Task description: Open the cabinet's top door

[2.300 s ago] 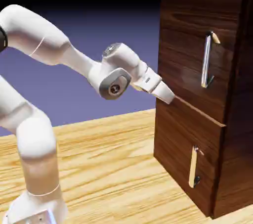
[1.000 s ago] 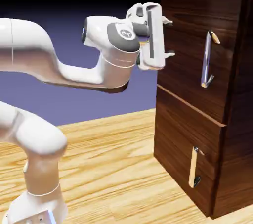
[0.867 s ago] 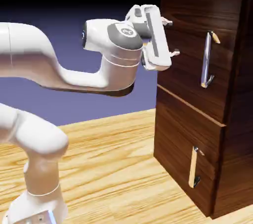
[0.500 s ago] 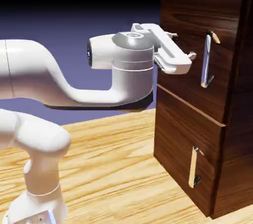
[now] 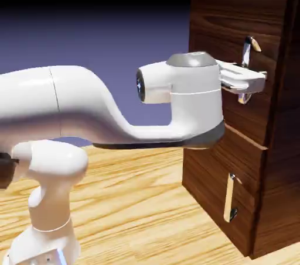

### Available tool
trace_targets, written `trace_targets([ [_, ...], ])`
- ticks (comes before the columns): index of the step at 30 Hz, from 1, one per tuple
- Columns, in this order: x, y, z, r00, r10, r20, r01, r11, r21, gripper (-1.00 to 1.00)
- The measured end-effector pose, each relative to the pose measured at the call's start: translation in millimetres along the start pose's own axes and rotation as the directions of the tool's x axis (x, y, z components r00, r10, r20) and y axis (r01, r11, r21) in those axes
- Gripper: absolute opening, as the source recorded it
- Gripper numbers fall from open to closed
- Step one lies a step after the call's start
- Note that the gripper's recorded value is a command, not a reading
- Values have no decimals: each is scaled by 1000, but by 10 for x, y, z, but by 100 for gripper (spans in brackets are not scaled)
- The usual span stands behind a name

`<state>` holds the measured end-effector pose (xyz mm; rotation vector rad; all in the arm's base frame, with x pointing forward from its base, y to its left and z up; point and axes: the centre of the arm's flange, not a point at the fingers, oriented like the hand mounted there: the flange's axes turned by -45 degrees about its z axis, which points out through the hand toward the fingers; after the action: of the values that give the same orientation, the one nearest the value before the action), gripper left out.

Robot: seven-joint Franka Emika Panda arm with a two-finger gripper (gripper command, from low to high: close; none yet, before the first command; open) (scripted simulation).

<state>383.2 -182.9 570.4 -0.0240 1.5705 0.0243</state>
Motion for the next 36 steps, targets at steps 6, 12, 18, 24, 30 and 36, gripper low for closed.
trace_targets([
  [6,0,191,-381,1000,0,0,0,993,117,-100],
  [12,0,421,-731,1000,0,0,0,973,229,-100],
  [18,0,690,-1052,1000,-1,0,0,941,339,-100],
  [24,0,998,-1344,1000,0,0,0,895,445,-100],
  [30,0,1274,-1556,1000,0,0,0,849,528,-100],
  [36,0,1517,-1711,1000,-1,0,1,805,593,-100],
])
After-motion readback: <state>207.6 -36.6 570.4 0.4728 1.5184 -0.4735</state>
